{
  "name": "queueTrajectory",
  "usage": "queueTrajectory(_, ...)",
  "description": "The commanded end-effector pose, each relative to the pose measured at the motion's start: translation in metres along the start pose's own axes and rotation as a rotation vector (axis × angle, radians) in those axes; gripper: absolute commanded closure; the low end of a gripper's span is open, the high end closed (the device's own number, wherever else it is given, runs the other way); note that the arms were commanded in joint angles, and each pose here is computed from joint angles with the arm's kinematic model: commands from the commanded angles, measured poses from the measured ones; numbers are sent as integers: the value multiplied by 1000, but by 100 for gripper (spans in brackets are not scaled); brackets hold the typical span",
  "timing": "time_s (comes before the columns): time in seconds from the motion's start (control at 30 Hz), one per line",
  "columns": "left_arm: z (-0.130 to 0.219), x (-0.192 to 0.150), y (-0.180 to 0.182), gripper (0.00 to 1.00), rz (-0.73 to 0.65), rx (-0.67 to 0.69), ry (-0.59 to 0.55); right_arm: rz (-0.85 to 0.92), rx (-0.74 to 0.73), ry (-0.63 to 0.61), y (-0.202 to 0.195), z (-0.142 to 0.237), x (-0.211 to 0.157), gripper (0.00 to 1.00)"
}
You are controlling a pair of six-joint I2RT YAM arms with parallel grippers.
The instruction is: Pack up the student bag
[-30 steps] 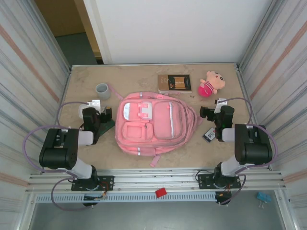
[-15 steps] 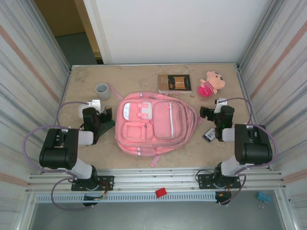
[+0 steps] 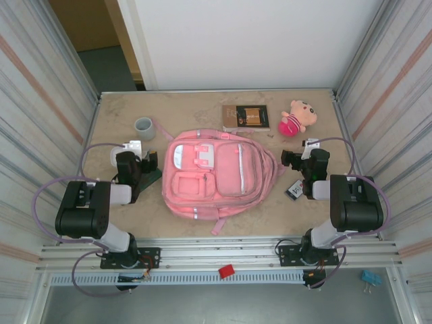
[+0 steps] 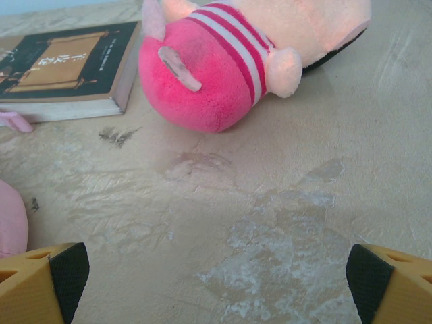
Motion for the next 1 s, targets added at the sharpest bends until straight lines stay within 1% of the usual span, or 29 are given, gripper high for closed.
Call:
queueTrajectory(0.0, 0, 10, -3, 1, 1, -8, -38, -9, -8, -22, 0, -2, 9, 1)
queueTrajectory(0.97, 0, 10, -3, 1, 3, -14, -34, -14, -1, -21, -1, -2, 8, 1)
Point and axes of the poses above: each hand's point on the last joint's axis, 136 mm out from that joint toward the fingers, its own z axis back along the fingers, its own y axis along the line the jaws close on, x = y × z, the point moved 6 cm from there along z, back along the fingers, and after that the axes turned 5 degrees about z, right-handed, at the moved point
